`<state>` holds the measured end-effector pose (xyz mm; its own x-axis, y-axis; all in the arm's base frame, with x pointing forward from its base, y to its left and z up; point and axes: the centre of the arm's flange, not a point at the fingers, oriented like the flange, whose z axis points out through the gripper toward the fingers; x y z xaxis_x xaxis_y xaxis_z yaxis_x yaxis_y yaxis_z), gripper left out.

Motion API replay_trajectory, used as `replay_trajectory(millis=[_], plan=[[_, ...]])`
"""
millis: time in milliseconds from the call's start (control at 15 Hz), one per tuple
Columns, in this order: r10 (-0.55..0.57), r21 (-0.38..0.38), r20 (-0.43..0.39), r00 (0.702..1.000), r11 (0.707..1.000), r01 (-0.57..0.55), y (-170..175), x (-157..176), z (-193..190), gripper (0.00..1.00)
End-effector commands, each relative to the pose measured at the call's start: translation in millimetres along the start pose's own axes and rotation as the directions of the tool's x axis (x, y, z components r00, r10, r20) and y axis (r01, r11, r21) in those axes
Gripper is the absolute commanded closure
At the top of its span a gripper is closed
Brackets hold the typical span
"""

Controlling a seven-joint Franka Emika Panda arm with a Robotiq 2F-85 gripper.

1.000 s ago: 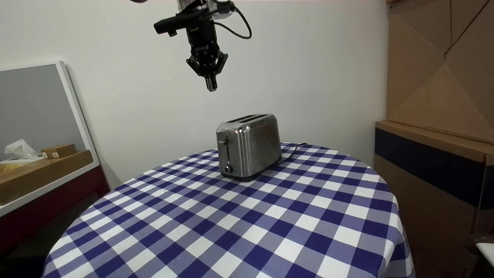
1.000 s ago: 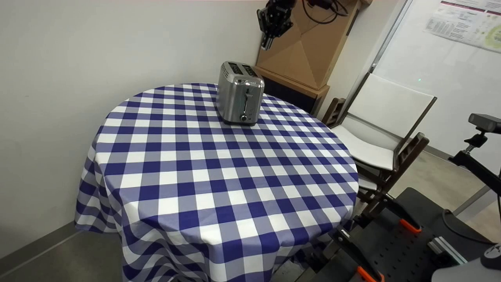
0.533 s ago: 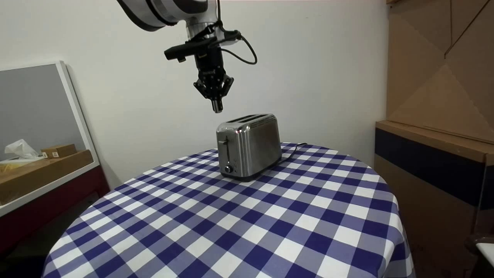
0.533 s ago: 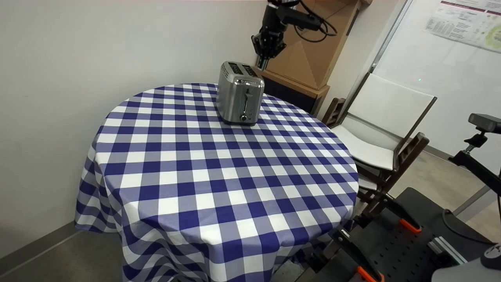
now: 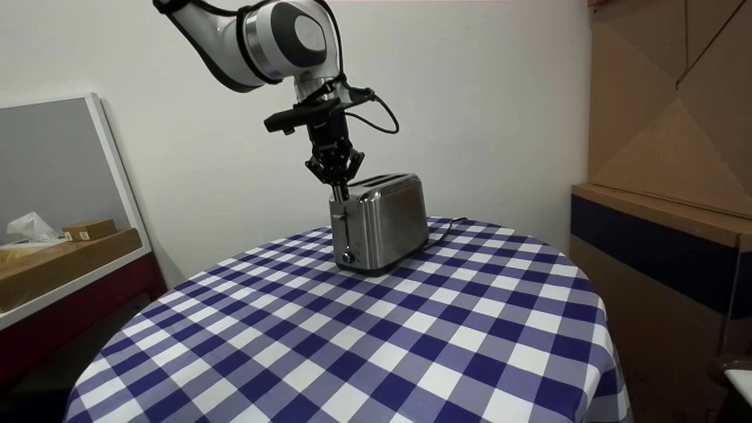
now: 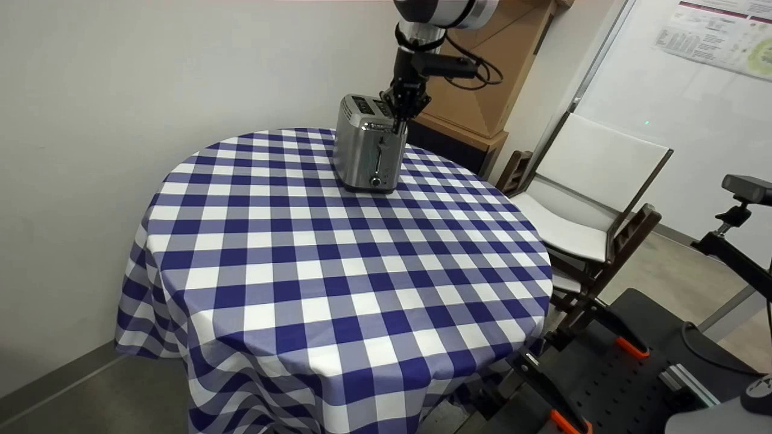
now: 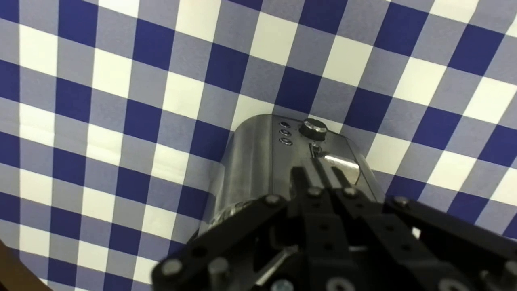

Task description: Push down the toaster lever

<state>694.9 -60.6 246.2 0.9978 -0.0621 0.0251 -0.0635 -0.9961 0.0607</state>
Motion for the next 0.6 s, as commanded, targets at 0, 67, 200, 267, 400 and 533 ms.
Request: replay_trajectory(millis=[0,67,200,267,400,533], plan=[[-0.006,-0.052,-0.054,0.999,0.999,0.004,-13,12,28,1.0],[-0.012,-0.059,-0.071,0.997,0.998,0.008,-17,13,35,1.0],[-0.022,-0.065,-0.102,0.995,0.998,0.015,-25,14,48,1.0],[-0.023,-0.067,-0.109,0.994,0.998,0.016,-28,14,53,1.0],[-0.024,-0.066,-0.113,0.993,0.998,0.016,-34,12,61,1.0],[-0.028,-0.067,-0.112,0.993,0.998,0.02,-37,10,69,1.0]])
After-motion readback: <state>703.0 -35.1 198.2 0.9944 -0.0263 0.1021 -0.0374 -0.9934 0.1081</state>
